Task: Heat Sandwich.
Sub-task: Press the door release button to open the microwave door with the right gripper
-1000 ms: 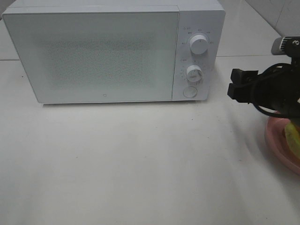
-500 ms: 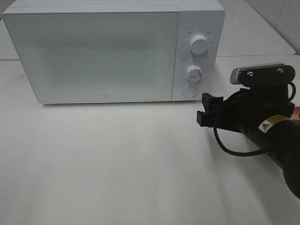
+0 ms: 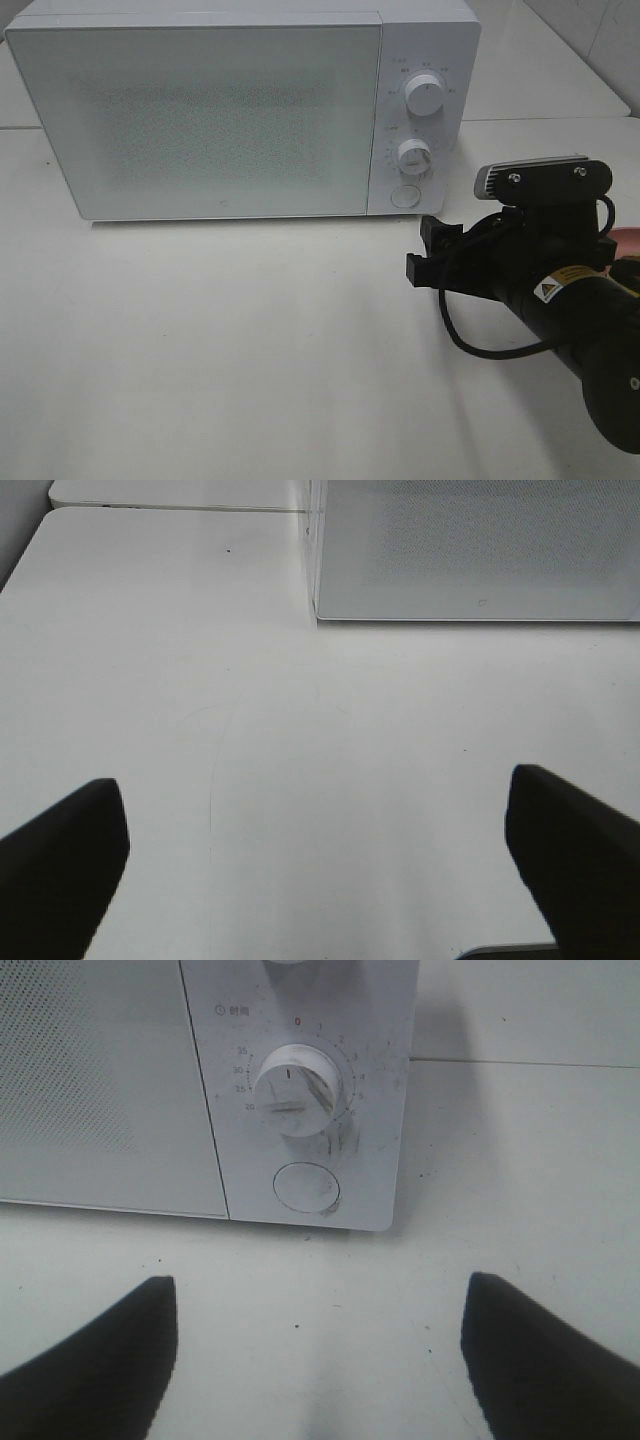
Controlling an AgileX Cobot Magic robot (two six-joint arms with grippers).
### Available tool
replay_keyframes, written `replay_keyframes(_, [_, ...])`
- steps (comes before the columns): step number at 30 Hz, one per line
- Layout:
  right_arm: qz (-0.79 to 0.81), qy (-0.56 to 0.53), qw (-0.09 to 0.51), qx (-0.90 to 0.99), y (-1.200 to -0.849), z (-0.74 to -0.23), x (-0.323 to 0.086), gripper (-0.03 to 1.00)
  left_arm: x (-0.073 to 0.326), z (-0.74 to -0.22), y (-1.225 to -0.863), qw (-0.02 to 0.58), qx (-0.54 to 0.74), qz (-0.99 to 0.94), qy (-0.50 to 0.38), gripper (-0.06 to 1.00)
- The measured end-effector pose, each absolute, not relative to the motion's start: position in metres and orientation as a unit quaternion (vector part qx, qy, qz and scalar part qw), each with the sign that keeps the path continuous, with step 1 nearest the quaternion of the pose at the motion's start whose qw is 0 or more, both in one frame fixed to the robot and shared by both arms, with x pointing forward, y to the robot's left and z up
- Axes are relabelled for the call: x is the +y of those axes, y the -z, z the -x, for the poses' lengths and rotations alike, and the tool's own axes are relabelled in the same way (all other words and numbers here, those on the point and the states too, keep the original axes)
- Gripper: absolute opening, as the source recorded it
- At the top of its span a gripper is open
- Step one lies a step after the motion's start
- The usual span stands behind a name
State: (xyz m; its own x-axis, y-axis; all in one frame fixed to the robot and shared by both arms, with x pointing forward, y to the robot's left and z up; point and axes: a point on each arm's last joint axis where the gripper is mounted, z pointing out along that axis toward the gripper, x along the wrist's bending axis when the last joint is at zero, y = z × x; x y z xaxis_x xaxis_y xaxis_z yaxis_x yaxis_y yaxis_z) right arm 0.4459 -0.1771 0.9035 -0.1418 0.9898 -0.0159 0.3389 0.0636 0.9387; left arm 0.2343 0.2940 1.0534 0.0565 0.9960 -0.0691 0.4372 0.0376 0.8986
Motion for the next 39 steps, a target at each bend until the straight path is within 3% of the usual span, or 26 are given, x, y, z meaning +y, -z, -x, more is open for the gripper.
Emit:
replay_keyframes(10, [-0.626, -0.483, 0.308, 0.530, -0.9035, -0.4459, -0.1772, 0.75, 0.2940, -0.2343, -1.0534, 0.406, 0.595, -0.603, -0.344, 0.96])
replay_keyframes(18, [-0.740, -0.545, 0.176, 0.354, -0.9035, -0.4459, -0.1772, 0.75, 0.2940, -0.2343, -1.0534, 0.406, 0.595, -0.603, -0.344, 0.96])
replay_keyframes(20, [-0.773, -0.560, 0.117, 0.274, -0.9035, -0.4459, -0.1772, 0.75, 0.2940, -0.2343, -1.0534, 0.406, 0.595, -0.603, -0.344, 0.96])
replay_keyframes(24, [-0.792, -0.568, 0.073, 0.213, -0.9035, -0.4459, -0.1772, 0.73, 0.2940, -0.2343, -1.0534, 0.406, 0.595, -0.603, -0.344, 0.96])
replay_keyframes(29, [-0.811, -0.572, 0.006, 0.118, -0.9035, -0.4459, -0.1772, 0.63, 0.2940, -0.2343, -1.0534, 0.406, 0.595, -0.603, -0.344, 0.96])
replay_keyframes(33, [-0.815, -0.572, -0.017, 0.086, -0.9035, -0.4459, -0.1772, 0.44, 0.2940, -0.2343, -1.0534, 0.406, 0.595, -0.603, -0.344, 0.96])
replay_keyframes(34, [-0.815, -0.572, -0.017, 0.086, -0.9035, -0.4459, -0.1772, 0.44, 0.2940, -0.2343, -1.0534, 0.406, 0.595, -0.603, -0.344, 0.96])
replay_keyframes(36, [-0.816, -0.572, -0.019, 0.083, -0.9035, -0.4459, -0.1772, 0.30, 0.2940, -0.2343, -1.0534, 0.406, 0.595, -0.603, -0.344, 0.96])
replay_keyframes(38, [-0.816, -0.572, -0.019, 0.083, -0.9035, -0.4459, -0.1772, 0.26, 0.2940, -0.2343, -1.0534, 0.406, 0.595, -0.603, -0.344, 0.96])
replay_keyframes(39, [-0.816, -0.572, -0.019, 0.083, -0.9035, -0.4459, -0.1772, 0.16, 0.2940, -0.2343, -1.0534, 0.406, 0.595, -0.603, -0.344, 0.96])
